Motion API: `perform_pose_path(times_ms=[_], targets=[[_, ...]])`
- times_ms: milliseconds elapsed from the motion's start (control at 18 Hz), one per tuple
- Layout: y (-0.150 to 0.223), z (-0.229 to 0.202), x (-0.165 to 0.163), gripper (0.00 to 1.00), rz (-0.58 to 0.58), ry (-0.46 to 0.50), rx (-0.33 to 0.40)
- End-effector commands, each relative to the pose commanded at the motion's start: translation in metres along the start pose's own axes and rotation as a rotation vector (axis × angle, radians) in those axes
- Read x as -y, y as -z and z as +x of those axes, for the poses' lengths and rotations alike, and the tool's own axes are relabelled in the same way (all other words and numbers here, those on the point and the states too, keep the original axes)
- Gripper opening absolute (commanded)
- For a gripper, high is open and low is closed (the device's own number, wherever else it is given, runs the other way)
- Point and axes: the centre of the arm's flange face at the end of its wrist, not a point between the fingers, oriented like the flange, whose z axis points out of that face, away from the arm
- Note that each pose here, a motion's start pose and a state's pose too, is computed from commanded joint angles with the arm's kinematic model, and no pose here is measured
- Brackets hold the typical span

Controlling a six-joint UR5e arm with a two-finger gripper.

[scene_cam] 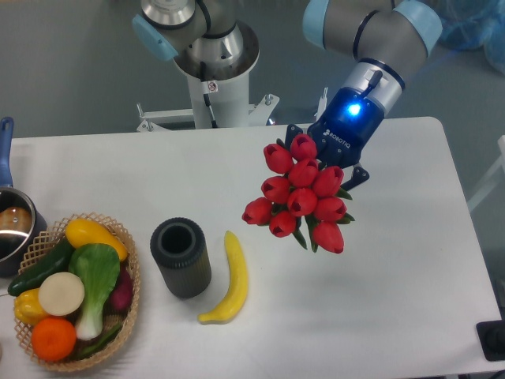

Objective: Insert the flowers into the vase
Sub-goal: 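Hold the red tulip bunch in the gripper above the table, then carry the tulip bunch over the dark grey vase and lower stems in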

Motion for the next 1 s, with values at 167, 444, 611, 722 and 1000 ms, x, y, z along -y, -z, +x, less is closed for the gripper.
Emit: perform_pose_path(times_ms=[167,444,611,722,1000], targets=[[-0.003,0.002,0.007,0.35,0.002,-0.008,-0.005],[-0.001,0.001,0.006,0.35,0.007,0.007,-0.002],[-0.004,0.005,0.012,0.35,0.057,0.008,-0.03],[-0.008,0.008,0.014,0.35,0.07,0.005,-0.045],[-0.028,0.018,0.023,0.35,0.086,-0.02,-0.092]])
